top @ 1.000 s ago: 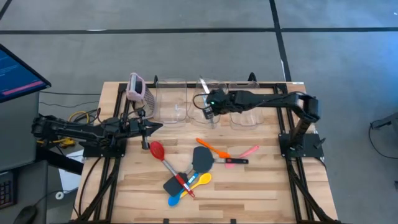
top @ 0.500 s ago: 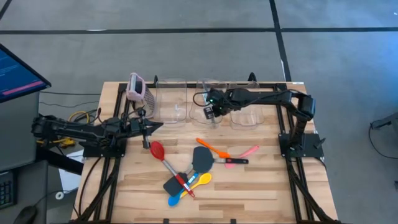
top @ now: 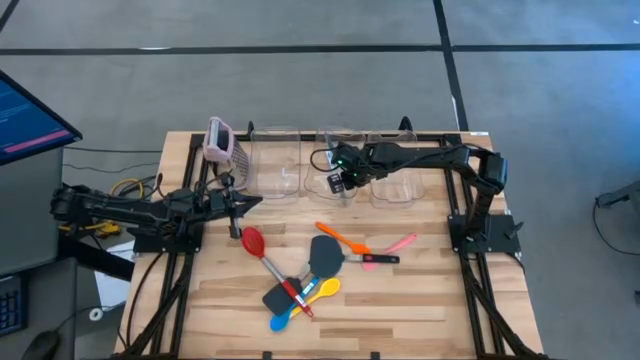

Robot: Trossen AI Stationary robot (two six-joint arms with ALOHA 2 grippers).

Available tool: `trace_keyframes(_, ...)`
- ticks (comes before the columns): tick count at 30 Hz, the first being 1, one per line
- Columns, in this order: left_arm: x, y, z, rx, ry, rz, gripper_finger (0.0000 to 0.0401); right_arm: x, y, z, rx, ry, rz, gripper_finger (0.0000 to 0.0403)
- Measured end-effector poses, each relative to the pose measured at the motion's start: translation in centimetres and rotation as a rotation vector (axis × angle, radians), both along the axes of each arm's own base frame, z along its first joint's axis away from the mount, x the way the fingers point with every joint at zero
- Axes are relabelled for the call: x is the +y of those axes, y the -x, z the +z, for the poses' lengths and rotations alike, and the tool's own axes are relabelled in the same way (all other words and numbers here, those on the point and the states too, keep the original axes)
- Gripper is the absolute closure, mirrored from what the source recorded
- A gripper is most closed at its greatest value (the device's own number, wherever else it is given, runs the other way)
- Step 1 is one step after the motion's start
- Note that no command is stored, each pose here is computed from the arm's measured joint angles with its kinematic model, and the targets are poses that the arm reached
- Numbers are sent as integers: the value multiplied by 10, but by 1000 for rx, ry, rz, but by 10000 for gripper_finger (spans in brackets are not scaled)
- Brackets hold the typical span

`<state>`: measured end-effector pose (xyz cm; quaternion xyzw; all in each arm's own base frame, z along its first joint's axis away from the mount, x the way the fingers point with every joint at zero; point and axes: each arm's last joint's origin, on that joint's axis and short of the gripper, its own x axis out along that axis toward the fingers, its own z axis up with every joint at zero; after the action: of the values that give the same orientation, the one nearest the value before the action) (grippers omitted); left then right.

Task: Pick & Place Kitchen Items
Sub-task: Put the green table knife into the middle transparent bin, then put the blue spatula into the right transparent bin

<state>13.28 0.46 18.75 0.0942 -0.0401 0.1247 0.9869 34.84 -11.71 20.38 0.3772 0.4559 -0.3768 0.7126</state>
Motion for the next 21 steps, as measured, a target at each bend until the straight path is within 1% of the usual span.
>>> trace_keyframes(7,0,0,0,0,0,0,399,0,-2,1,-18,11,2,337)
trace_keyframes(9,0,0,0,0,0,0,399,-1,-3,1,-33,20,12,315)
trace_keyframes(12,0,0,0,0,0,0,399,-2,-7,3,-69,47,46,256)
trace_keyframes(15,0,0,0,0,0,0,399,-3,-11,5,-113,65,50,207)
trace_keyframes(18,0,0,0,0,0,0,399,-6,-12,8,-136,76,50,181)
trace_keyframes(21,0,0,0,-1,0,0,399,-5,-10,14,-152,84,87,176)
